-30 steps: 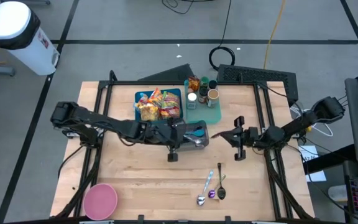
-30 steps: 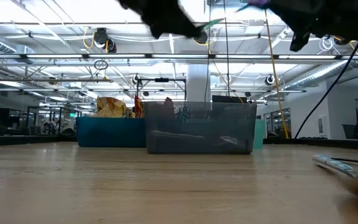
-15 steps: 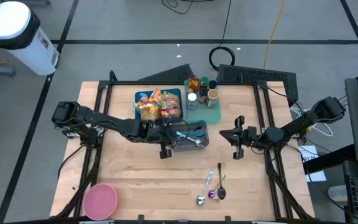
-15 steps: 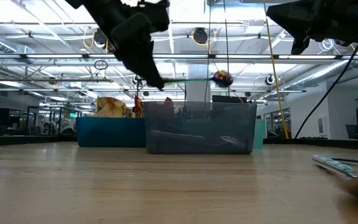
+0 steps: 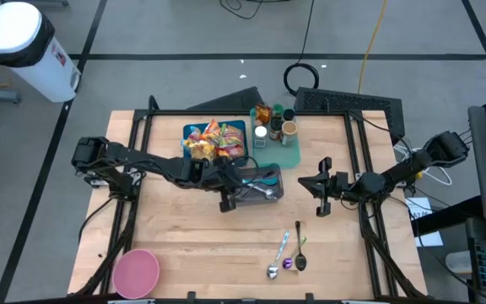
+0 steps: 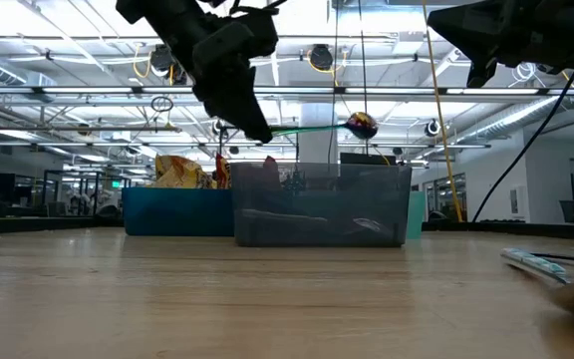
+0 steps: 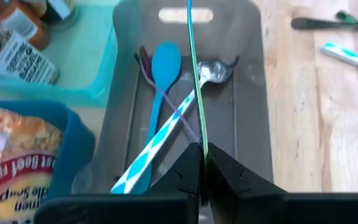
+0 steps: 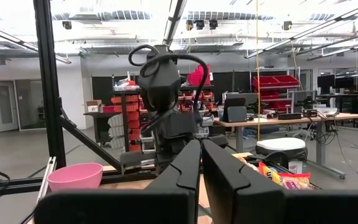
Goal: Pick & Place Food Item
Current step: Put the violet spoon into the black bin, then put the black spoon into the black bin
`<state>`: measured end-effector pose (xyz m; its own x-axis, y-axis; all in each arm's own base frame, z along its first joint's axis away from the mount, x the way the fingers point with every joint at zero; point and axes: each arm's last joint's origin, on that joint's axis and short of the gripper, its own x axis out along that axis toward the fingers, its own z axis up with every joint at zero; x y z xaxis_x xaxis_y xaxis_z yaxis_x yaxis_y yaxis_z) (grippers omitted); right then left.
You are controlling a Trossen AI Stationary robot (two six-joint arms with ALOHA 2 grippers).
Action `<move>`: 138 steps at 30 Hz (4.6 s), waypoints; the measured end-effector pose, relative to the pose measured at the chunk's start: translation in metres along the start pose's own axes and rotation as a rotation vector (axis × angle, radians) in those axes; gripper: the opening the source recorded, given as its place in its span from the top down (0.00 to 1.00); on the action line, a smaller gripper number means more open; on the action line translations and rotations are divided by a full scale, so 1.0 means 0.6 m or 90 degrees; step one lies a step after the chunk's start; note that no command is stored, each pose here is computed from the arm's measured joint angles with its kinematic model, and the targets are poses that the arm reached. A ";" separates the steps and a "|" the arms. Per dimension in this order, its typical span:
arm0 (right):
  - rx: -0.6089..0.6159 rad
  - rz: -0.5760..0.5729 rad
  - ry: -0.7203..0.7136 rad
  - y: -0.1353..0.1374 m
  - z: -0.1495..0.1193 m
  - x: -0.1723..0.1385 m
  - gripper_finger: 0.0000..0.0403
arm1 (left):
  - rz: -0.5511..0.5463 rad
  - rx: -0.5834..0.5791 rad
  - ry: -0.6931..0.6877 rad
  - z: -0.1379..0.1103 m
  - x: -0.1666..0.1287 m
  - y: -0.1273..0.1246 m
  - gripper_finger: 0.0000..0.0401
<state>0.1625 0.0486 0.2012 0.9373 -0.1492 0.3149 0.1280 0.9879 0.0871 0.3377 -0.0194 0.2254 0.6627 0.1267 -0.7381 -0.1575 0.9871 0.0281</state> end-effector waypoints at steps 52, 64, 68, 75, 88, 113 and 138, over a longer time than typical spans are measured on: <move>-0.181 0.432 0.712 0.144 -0.154 -0.004 0.58 | -0.003 -0.003 -0.064 0.016 -0.001 -0.002 0.86; -0.146 0.367 0.766 0.129 -0.179 -0.002 0.78 | -0.004 -0.016 -0.064 0.016 -0.001 -0.002 0.86; -0.157 0.373 0.764 0.128 -0.179 -0.002 0.92 | -0.004 -0.016 -0.064 0.016 -0.001 -0.002 0.86; -0.153 0.371 0.763 0.127 -0.180 -0.002 0.98 | -0.004 -0.016 -0.063 0.016 -0.001 -0.002 0.86; -0.093 0.389 0.617 0.134 -0.115 0.021 1.00 | -0.004 -0.017 -0.063 0.016 -0.001 -0.002 0.86; -0.488 -0.055 0.432 0.072 -0.022 0.038 1.00 | -0.095 -0.255 -0.293 0.074 -0.019 -0.013 0.35; -0.525 -0.100 0.380 0.053 -0.005 0.068 1.00 | -0.144 -0.278 -0.365 0.088 0.017 -0.011 0.47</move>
<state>0.2058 0.0741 0.2139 0.8701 -0.4568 -0.1852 0.2345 0.7140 -0.6597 0.3838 -0.0196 0.2534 0.9719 0.0739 -0.2236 -0.1683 0.8821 -0.4399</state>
